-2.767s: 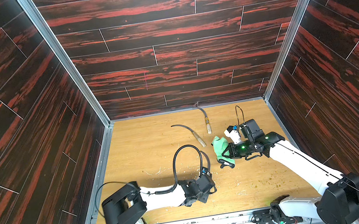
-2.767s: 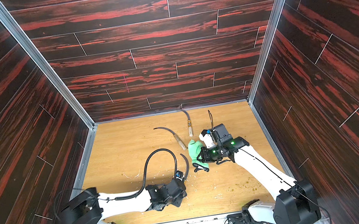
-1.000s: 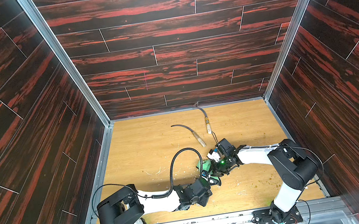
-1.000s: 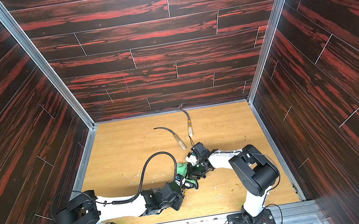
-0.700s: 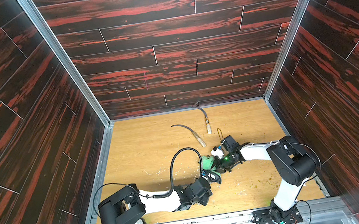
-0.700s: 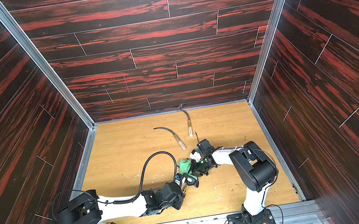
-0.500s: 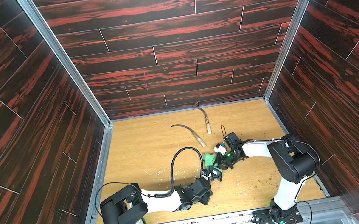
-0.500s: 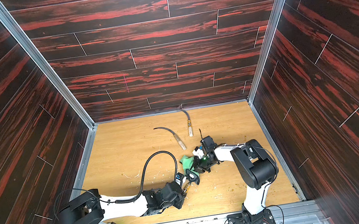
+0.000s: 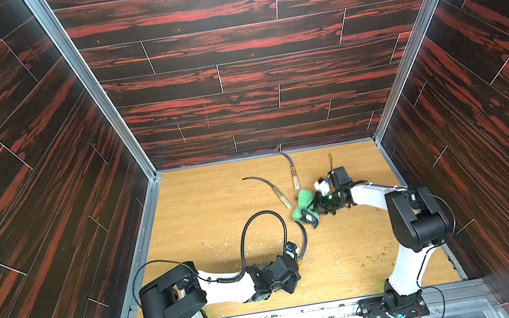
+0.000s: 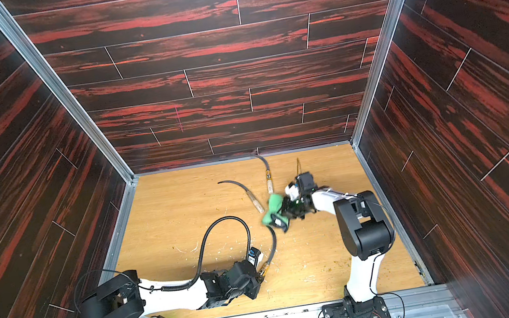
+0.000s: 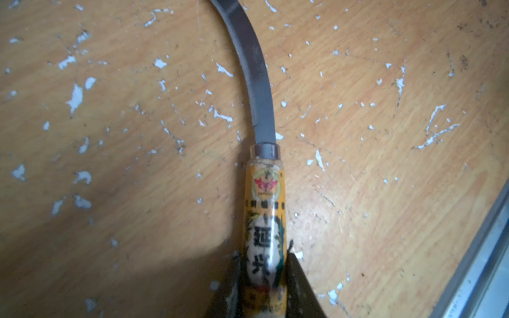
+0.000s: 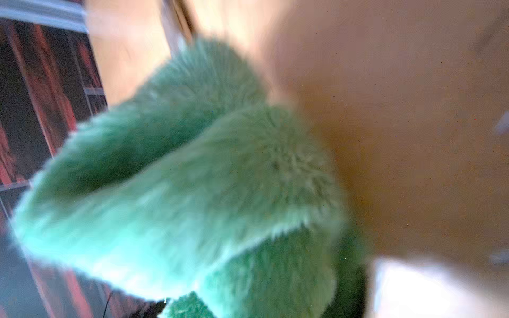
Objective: Wipe small sickles with rags
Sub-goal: Wipe the small sickle.
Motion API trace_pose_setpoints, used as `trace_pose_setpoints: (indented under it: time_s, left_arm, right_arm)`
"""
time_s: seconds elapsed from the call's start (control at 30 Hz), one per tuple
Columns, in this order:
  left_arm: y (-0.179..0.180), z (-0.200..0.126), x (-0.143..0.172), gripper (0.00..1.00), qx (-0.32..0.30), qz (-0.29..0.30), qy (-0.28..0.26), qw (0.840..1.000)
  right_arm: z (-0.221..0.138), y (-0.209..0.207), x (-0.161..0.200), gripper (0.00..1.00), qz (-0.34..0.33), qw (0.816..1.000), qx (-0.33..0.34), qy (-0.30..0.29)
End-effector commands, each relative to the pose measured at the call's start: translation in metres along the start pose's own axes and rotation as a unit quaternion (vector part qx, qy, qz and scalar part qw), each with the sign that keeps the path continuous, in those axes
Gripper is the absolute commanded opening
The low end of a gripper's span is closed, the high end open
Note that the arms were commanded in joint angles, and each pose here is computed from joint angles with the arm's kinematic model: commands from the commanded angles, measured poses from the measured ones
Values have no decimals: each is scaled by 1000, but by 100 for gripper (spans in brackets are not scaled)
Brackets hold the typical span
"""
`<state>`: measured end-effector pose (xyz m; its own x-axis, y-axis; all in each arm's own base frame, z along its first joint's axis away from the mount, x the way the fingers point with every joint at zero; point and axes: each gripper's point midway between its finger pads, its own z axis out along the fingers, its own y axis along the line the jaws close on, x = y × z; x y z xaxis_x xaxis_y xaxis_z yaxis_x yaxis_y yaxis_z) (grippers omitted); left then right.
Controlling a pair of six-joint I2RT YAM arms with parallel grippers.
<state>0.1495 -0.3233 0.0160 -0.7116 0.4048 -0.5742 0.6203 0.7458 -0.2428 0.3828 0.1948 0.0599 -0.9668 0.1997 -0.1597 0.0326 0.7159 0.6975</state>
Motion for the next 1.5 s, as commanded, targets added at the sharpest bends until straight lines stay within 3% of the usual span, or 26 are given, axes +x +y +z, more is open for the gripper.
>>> trace_pose_setpoints:
  time_s: [0.0, 0.2, 0.4, 0.57, 0.73, 1.03, 1.47]
  left_arm:
    - [20, -2, 52, 0, -29, 4, 89, 996]
    - [19, -2, 49, 0, -31, 8, 88, 996]
    - [17, -2, 45, 0, -34, 6, 82, 996]
    - [14, 0, 42, 0, -27, 4, 80, 996]
    - [11, 2, 42, 0, -23, 8, 83, 996]
    - [12, 1, 47, 0, -23, 4, 86, 996]
    - [9, 2, 50, 0, -10, 9, 85, 996]
  right_arm:
    - [-4, 18, -19, 0, -26, 999, -22, -18]
    - [-32, 52, -6, 0, -48, 997, -63, -7]
    - [-54, 49, 64, 0, -56, 998, -28, 27]
    - [-39, 29, 140, 0, -35, 996, 7, 77]
    - [-9, 9, 171, 0, -11, 993, 14, 115]
    - [31, -24, 149, 0, 29, 992, 36, 121]
    - [33, -18, 81, 0, 47, 995, 18, 84]
